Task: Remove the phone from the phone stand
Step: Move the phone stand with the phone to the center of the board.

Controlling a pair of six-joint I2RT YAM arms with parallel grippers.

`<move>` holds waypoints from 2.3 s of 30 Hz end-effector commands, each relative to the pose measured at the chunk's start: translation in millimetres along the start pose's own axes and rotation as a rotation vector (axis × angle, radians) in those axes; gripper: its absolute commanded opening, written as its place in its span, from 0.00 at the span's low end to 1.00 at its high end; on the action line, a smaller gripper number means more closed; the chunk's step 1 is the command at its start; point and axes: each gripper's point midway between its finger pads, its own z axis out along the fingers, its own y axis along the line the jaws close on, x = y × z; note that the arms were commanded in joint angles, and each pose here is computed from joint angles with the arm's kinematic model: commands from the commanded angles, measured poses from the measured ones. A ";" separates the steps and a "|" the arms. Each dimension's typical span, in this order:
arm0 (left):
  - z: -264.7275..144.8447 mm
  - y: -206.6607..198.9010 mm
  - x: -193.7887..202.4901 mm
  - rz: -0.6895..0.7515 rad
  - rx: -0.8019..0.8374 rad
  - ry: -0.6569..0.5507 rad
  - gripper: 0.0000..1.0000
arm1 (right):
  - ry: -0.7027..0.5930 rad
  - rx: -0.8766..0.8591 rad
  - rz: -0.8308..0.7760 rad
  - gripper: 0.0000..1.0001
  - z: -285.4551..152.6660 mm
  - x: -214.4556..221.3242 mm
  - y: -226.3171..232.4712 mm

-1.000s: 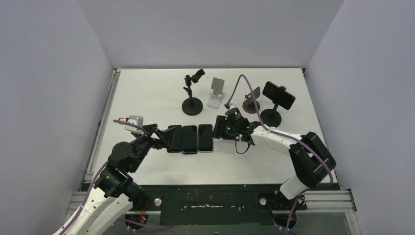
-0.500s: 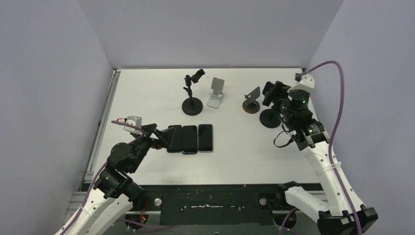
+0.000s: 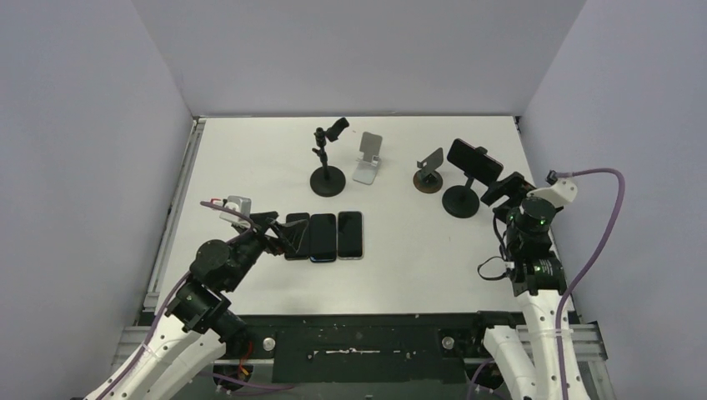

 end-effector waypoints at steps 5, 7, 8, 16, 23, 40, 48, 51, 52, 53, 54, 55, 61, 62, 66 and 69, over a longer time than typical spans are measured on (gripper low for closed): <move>-2.7 -21.9 -17.8 -0.027 0.102 -0.065 0.97 | -0.260 -0.165 0.076 0.77 7.4 -32.7 11.1; -3.3 -22.5 -17.9 -0.027 0.106 -0.067 0.97 | -0.285 -0.204 0.068 0.77 10.9 -36.9 15.4; -3.5 -23.0 -18.2 -0.028 0.109 -0.069 0.97 | -0.288 -0.224 0.066 0.77 13.5 -37.8 18.5; -4.4 -27.7 -16.8 -0.032 0.136 -0.068 0.97 | -0.256 -0.318 0.053 0.77 32.8 -26.7 28.5; -4.2 -31.1 -16.3 -0.037 0.154 -0.070 0.97 | -0.221 -0.335 0.046 0.74 46.2 -14.4 25.4; -4.7 -36.0 -15.3 -0.039 0.180 -0.071 0.97 | -0.144 -0.398 0.074 0.56 66.3 3.7 31.8; -3.6 -34.9 -13.4 -0.037 0.176 -0.066 0.97 | -0.110 -0.416 0.083 0.51 73.6 11.0 35.3; -3.9 -35.5 -14.1 -0.036 0.179 -0.068 0.97 | -0.099 -0.443 0.079 0.54 72.8 13.5 39.8; -3.9 -35.5 -14.0 -0.037 0.179 -0.067 0.97 | -0.093 -0.449 0.078 0.56 72.8 14.6 41.1; -3.8 -35.4 -13.8 -0.037 0.178 -0.067 0.97 | -0.091 -0.453 0.078 0.56 73.1 14.8 42.2; -4.0 -35.9 -14.0 -0.038 0.181 -0.067 0.97 | -0.083 -0.455 0.077 0.57 73.3 16.9 42.5; -3.9 -35.8 -13.7 -0.037 0.181 -0.066 0.97 | -0.083 -0.455 0.076 0.56 73.3 17.1 42.6; -4.1 -36.7 -13.3 -0.037 0.184 -0.064 0.97 | -0.071 -0.449 0.073 0.48 74.7 22.0 41.4; -4.1 -36.7 -13.1 -0.036 0.184 -0.063 0.97 | -0.071 -0.450 0.072 0.46 74.8 21.7 41.7; -4.5 -36.8 -13.0 -0.035 0.185 -0.064 0.97 | -0.069 -0.457 0.067 0.38 75.0 22.0 43.4; -4.2 -36.7 -13.2 -0.035 0.184 -0.064 0.97 | -0.066 -0.460 0.064 0.34 73.1 23.5 43.9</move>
